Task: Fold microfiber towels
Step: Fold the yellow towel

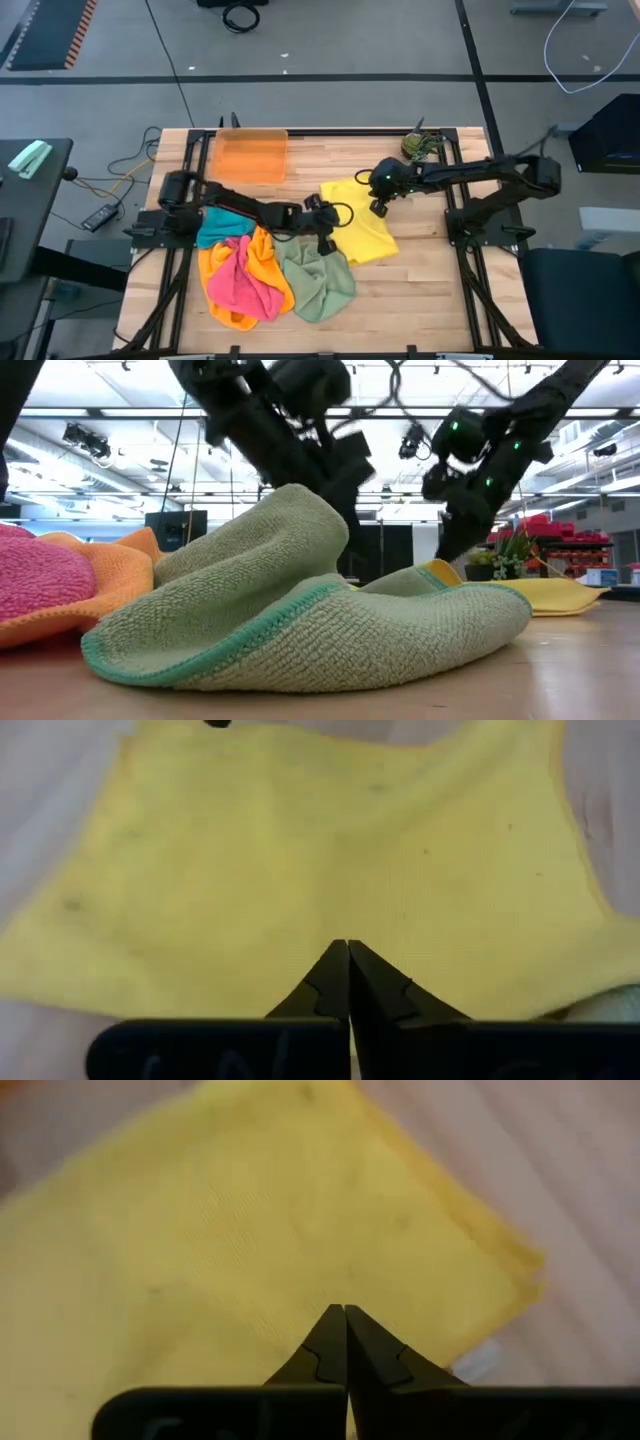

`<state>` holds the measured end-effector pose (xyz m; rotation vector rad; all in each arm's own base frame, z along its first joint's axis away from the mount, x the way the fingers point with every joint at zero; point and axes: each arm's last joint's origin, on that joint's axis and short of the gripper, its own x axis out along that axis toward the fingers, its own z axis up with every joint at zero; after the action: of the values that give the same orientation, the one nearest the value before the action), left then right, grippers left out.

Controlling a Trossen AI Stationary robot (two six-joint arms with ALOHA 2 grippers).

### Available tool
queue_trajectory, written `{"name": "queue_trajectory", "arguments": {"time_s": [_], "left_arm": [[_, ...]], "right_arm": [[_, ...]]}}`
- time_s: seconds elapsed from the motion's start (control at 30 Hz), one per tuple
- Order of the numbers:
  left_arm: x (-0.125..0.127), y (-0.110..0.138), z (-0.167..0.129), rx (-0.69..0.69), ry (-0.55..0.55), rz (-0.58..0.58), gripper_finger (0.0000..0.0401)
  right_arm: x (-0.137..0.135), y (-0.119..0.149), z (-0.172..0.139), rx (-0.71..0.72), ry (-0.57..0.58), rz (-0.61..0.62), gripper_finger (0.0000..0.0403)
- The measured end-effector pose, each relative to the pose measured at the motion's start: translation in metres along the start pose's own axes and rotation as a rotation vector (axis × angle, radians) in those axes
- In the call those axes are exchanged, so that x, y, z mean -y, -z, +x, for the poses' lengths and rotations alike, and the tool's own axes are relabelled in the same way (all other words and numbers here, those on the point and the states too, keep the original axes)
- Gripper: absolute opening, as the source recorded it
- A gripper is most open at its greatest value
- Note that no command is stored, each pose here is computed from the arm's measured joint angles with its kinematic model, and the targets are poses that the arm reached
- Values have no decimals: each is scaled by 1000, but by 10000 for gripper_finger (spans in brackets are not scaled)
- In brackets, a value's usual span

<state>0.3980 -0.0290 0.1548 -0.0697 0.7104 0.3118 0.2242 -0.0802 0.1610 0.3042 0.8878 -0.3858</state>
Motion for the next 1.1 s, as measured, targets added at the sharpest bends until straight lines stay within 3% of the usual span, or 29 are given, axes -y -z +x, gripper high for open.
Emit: {"name": "queue_trajectory", "arguments": {"time_s": [0.27,0.5,0.73,1.1], "left_arm": [[4,-30,-23,214,35,-16,15],[31,-15,12,344,178,-74,14],[46,18,43,287,226,-147,6],[46,42,47,55,170,-125,6]], "right_arm": [[-11,-14,-55,243,-117,-35,2],[-29,-10,-79,302,-229,-145,2],[-32,8,-37,130,-212,-162,2],[-36,35,41,-14,-200,-117,2]]}}
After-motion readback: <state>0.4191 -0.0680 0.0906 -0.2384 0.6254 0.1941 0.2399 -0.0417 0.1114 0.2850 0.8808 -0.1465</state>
